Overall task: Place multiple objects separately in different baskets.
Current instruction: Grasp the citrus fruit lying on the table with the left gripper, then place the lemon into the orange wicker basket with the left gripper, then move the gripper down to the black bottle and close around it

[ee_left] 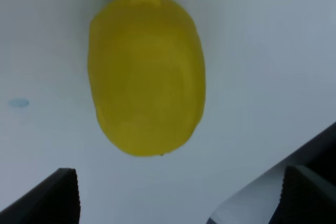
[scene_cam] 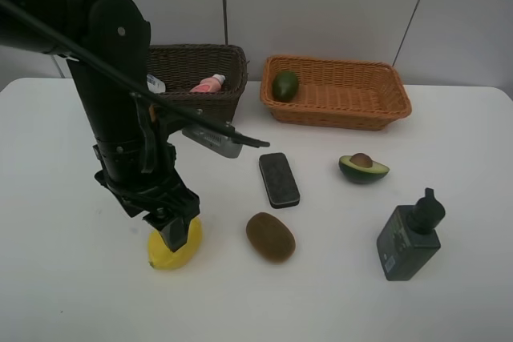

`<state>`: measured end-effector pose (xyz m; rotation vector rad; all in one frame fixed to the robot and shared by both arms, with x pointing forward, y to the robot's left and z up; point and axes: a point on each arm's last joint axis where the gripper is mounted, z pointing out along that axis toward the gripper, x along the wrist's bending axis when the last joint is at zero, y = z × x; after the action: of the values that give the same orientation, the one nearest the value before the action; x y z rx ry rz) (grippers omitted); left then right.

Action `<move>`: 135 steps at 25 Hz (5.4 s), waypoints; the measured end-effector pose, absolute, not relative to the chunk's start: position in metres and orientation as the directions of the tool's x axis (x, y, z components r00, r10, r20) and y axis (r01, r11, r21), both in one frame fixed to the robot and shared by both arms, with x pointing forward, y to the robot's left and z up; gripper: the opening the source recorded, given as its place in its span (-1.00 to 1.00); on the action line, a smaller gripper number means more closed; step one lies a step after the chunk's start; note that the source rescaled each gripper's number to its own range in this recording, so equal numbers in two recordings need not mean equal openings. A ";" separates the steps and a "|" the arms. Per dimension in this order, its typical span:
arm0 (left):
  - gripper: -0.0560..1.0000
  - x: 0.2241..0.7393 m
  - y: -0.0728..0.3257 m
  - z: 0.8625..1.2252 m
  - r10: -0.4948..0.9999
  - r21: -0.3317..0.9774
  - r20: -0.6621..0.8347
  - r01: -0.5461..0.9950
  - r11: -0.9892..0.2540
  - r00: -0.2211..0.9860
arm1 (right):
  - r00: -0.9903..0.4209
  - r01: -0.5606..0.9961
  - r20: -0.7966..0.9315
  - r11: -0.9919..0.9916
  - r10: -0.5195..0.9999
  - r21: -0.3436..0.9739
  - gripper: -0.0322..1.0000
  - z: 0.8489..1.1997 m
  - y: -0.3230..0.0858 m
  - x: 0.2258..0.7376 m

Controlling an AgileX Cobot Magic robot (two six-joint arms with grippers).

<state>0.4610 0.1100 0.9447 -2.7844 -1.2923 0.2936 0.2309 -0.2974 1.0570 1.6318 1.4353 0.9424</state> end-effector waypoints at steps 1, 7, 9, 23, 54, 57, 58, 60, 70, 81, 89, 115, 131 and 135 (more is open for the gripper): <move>1.00 0.463 0.109 0.939 0.764 -0.137 -0.148 0.752 -0.645 0.629 | 0.098 0.439 0.047 -0.086 0.994 0.895 1.00 1.057 -0.297 0.231; 1.00 0.472 0.102 0.904 0.768 -0.146 -0.141 0.754 -0.640 0.625 | 0.098 0.439 0.047 -0.086 0.994 0.895 1.00 1.057 -0.297 0.231; 1.00 0.473 0.101 0.892 0.770 -0.168 -0.141 0.751 -0.639 0.623 | 0.098 0.439 0.047 -0.086 0.994 0.895 1.00 1.057 -0.297 0.231; 0.17 0.473 0.102 0.869 0.787 -0.239 -0.129 0.752 -0.615 0.603 | 0.098 0.439 0.047 -0.086 0.994 0.895 1.00 1.057 -0.297 0.231; 0.35 0.688 -0.067 0.932 0.752 0.604 -0.124 0.651 -0.460 0.647 | 0.098 0.439 0.047 -0.086 0.994 0.895 1.00 1.057 -0.297 0.231; 0.87 0.690 -0.066 0.929 0.758 0.604 -0.113 0.650 -0.461 0.643 | 0.098 0.439 0.047 -0.086 0.994 0.895 1.00 1.057 -0.297 0.231; 0.93 0.690 -0.066 0.931 0.758 0.605 -0.114 0.650 -0.460 0.642 | 0.098 0.439 0.047 -0.086 0.994 0.895 1.00 1.057 -0.297 0.231; 0.98 0.688 -0.065 0.938 0.757 0.597 -0.110 0.652 -0.468 0.644 | 0.098 0.439 0.047 -0.086 0.994 0.895 1.00 1.057 -0.297 0.231; 0.99 0.651 -0.037 1.052 0.777 0.523 -0.145 0.714 -0.466 0.613 | 0.098 0.439 0.047 -0.086 0.994 0.895 1.00 1.057 -0.297 0.231; 0.99 0.617 0.063 1.072 0.898 0.302 -0.017 0.858 -0.415 0.440 | 0.098 0.439 0.047 -0.086 0.994 0.895 1.00 1.057 -0.297 0.231; 0.99 0.515 0.211 1.096 0.991 0.197 -0.007 0.972 -0.128 0.132 | 0.098 0.439 0.047 -0.086 0.994 0.895 1.00 1.057 -0.297 0.231; 0.99 0.221 0.304 1.049 0.948 0.825 -0.050 0.547 -0.138 0.314 | 0.098 0.439 0.047 -0.086 0.994 0.895 1.00 1.057 -0.297 0.231; 0.99 0.227 0.301 1.046 0.940 0.842 -0.017 0.512 -0.171 0.342 | 0.098 0.439 0.047 -0.086 0.994 0.895 1.00 1.057 -0.297 0.231; 0.99 0.227 0.301 1.046 0.960 0.842 -0.015 0.522 -0.139 0.278 | 0.098 0.439 0.047 -0.086 0.994 0.895 1.00 1.057 -0.297 0.231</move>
<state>0.2266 0.3005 1.0458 -2.9869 -2.2625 -1.2086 0.2309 -0.2974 1.0570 1.6318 1.4353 0.9424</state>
